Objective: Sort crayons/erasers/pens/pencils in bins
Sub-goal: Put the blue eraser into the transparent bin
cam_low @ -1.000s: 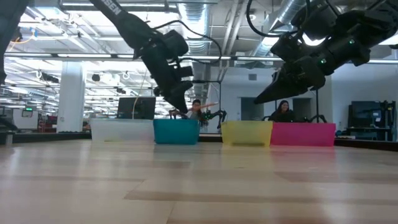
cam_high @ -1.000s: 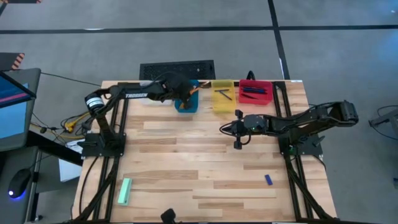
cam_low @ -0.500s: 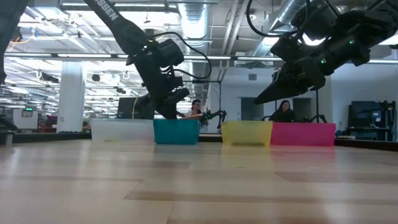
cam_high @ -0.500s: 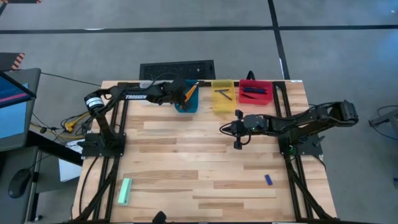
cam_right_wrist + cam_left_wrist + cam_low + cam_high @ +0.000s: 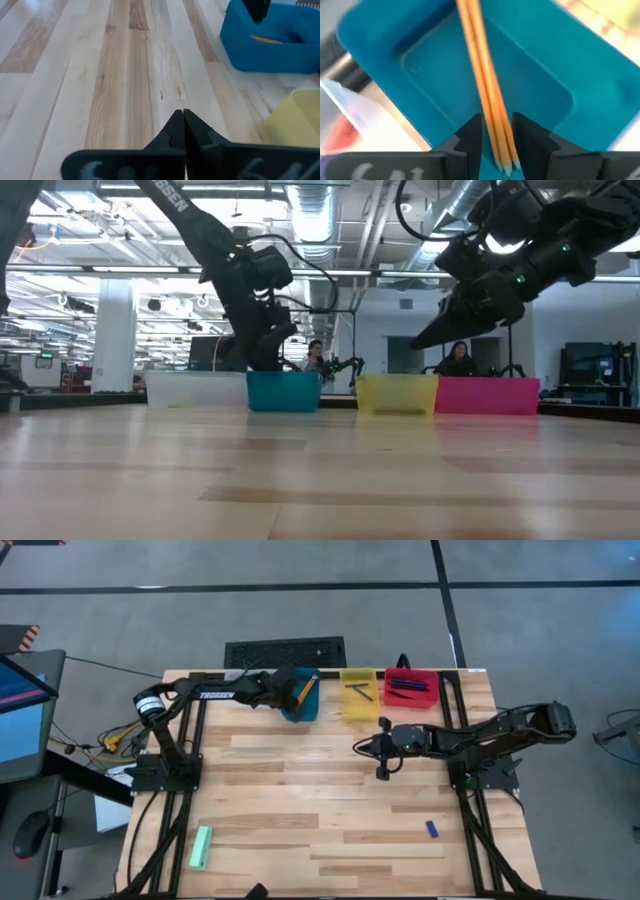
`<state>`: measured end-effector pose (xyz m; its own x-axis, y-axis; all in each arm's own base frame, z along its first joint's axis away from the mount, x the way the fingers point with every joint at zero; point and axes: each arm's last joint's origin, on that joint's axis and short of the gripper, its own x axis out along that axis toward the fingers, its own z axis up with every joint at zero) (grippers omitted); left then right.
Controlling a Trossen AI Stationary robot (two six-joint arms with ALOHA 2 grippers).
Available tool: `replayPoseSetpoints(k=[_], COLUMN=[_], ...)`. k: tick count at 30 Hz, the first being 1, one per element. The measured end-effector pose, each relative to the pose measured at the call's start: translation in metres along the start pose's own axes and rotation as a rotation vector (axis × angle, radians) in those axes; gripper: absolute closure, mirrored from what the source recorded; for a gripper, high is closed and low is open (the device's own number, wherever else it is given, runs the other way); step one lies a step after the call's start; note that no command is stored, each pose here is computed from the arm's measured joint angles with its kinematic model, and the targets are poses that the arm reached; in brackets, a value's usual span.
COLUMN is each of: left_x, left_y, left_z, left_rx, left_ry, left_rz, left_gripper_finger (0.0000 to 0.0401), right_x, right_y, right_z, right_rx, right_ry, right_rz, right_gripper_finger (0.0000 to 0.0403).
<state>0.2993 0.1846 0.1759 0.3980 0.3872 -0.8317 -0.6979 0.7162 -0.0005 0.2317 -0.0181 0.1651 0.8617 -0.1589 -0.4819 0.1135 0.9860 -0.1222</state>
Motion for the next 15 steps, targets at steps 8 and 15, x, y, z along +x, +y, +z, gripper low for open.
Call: replayPoseSetpoints(k=[8, 15], left_x=[-0.044, -0.073], left_y=[-0.028, -0.031], left_z=[-0.011, -0.047], left_rx=[0.253, 0.256], left_ry=[-0.211, -0.530], left_rz=[0.009, -0.223], left_gripper_finger=[0.0370, 0.0399], right_x=[-0.003, -0.016], right_y=[0.003, 0.016], right_z=[-0.007, 0.007], right_rx=[0.047, 0.151], right_ry=[0.087, 0.198], right_rz=[-0.092, -0.199], right_gripper_finger=[0.0401, 0.0401])
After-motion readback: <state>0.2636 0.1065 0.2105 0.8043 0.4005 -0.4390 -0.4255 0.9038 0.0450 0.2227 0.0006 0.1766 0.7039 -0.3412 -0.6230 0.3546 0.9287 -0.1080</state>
